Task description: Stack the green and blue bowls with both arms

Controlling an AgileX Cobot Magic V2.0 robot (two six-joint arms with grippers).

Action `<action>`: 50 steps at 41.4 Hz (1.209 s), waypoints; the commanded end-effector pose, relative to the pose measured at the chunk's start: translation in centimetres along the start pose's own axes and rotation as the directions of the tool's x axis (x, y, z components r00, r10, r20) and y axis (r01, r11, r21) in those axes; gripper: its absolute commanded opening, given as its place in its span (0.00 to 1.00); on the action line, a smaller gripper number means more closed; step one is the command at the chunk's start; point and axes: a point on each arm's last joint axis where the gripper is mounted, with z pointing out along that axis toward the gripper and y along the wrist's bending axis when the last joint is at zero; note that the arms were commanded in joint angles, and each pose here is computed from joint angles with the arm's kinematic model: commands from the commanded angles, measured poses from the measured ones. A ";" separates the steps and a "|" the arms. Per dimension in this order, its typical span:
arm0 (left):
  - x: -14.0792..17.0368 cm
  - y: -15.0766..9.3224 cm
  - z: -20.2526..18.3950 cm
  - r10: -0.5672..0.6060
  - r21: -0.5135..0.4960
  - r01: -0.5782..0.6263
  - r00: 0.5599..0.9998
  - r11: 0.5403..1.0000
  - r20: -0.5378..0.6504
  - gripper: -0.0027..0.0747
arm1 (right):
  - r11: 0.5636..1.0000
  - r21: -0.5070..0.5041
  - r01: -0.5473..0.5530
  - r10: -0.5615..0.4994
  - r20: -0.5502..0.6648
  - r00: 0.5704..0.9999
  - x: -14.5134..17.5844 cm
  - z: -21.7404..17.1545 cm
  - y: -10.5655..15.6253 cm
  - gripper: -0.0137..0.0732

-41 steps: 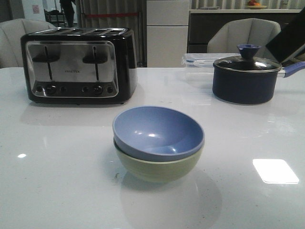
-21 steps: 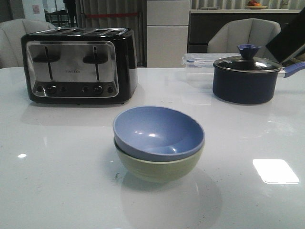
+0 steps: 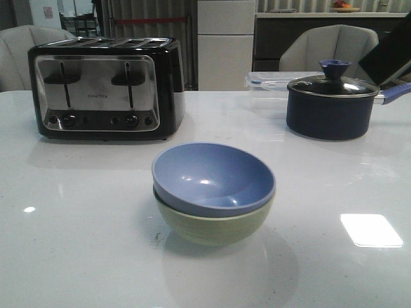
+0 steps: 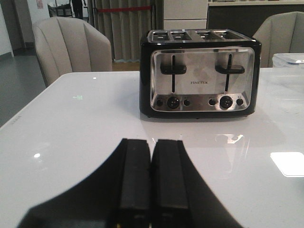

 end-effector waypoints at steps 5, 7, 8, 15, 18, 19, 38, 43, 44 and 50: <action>-1.7 0.1 -0.4 -0.014 -0.006 0.016 0.977 1.000 0.214 0.15 | 1.000 0.018 0.019 -0.021 0.100 0.995 -1.3 -1.1 -0.1 0.22; -1.7 0.1 -0.3 -0.014 -0.006 0.016 0.977 1.000 0.214 0.15 | 1.000 0.018 0.019 -0.021 0.100 0.995 -1.3 -1.1 -0.1 0.22; -1.7 0.1 -0.3 -0.014 -0.006 0.016 0.977 1.000 0.214 0.15 | 1.000 0.018 0.019 -0.021 0.100 0.995 -1.3 -1.1 -0.1 0.22; -1.7 0.1 -0.3 -0.014 -0.006 0.016 0.977 1.000 0.214 0.15 | 1.000 0.018 0.019 -0.021 0.100 0.995 -1.3 -1.1 -0.1 0.22; -1.7 0.1 -0.3 -0.014 -0.006 0.016 0.977 1.000 0.214 0.15 | 1.000 0.018 0.019 -0.021 0.100 0.995 -1.3 -1.1 -0.1 0.22; -1.7 0.1 -0.3 -0.014 -0.006 0.016 0.977 1.000 0.214 0.15 | 1.000 0.018 0.019 -0.021 0.100 0.995 -1.3 -1.1 -0.1 0.22; -1.7 0.1 -0.3 -0.014 -0.006 0.016 0.977 1.000 0.214 0.15 | 1.000 0.016 0.019 -0.021 0.102 0.995 -1.2 -1.1 0.0 0.22; -1.7 0.1 -0.3 -0.014 -0.006 0.016 0.977 1.000 0.214 0.15 | 0.999 0.038 0.011 -0.017 0.138 0.990 -1.2 -2.0 -0.4 0.22; -1.7 0.1 -0.3 -0.014 -0.006 0.016 0.977 1.000 0.214 0.15 | 0.999 0.051 0.007 -0.014 0.150 0.989 -1.2 -2.4 -0.6 0.22; -1.7 0.1 -0.3 -0.014 -0.006 0.016 0.977 1.000 0.214 0.15 | 0.989 0.137 -0.064 0.031 0.230 0.973 -0.5 -4.8 -2.0 0.22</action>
